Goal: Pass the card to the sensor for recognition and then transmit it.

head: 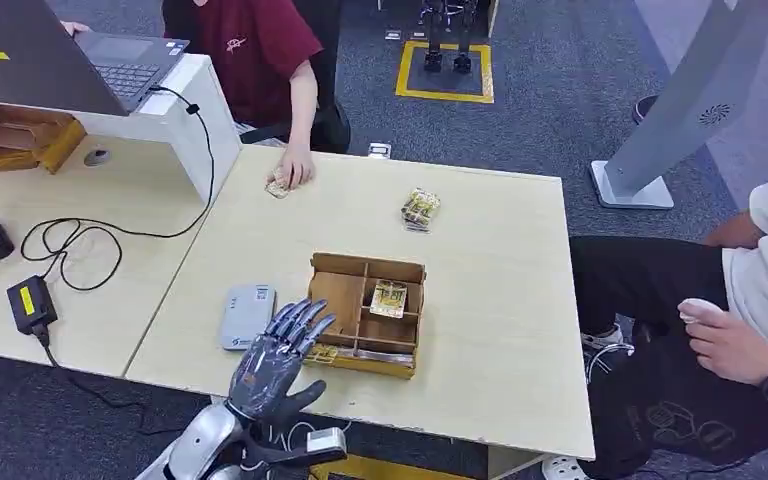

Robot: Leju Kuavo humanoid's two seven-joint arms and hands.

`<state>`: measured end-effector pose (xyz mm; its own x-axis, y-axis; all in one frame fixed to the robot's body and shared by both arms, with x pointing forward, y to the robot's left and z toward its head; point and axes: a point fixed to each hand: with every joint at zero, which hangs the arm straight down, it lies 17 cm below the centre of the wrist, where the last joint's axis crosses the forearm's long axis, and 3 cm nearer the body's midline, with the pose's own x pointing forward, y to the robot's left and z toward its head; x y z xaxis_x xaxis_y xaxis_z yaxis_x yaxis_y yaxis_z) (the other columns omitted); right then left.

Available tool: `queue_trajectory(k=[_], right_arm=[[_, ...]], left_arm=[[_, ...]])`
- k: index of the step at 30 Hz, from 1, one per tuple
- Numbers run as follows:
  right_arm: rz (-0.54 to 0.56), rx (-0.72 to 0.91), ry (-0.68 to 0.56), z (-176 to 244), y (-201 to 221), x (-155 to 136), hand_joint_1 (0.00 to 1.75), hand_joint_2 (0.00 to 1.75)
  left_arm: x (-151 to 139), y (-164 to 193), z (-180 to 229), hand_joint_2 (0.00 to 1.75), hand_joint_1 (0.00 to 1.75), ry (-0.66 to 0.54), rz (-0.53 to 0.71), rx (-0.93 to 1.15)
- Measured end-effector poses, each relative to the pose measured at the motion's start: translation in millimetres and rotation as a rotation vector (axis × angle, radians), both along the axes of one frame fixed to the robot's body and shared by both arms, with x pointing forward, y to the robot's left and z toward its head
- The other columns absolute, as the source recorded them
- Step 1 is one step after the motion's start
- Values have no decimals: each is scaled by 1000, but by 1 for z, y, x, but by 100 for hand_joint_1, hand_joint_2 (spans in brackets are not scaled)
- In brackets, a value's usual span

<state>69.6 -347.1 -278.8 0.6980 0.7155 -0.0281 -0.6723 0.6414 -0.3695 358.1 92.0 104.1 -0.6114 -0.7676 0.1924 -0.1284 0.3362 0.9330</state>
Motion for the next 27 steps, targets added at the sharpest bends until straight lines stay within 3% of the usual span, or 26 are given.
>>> queue_trajectory(k=[20, 21, 22, 27], right_arm=[[3, -3, 2, 0, 0, 0, 0, 0], [3, -3, 2, 0, -1, 0, 0, 0], [3, -3, 2, 0, -1, 0, 0, 0], [3, -3, 2, 0, -1, 0, 0, 0]], left_arm=[[10, 8, -27, 175, 0, 59, 54, 24], [11, 9, -28, 175, 141, 61, 55, 25], [11, 9, -29, 175, 175, 63, 56, 26], [12, 10, -33, 175, 175, 83, 53, 15]])
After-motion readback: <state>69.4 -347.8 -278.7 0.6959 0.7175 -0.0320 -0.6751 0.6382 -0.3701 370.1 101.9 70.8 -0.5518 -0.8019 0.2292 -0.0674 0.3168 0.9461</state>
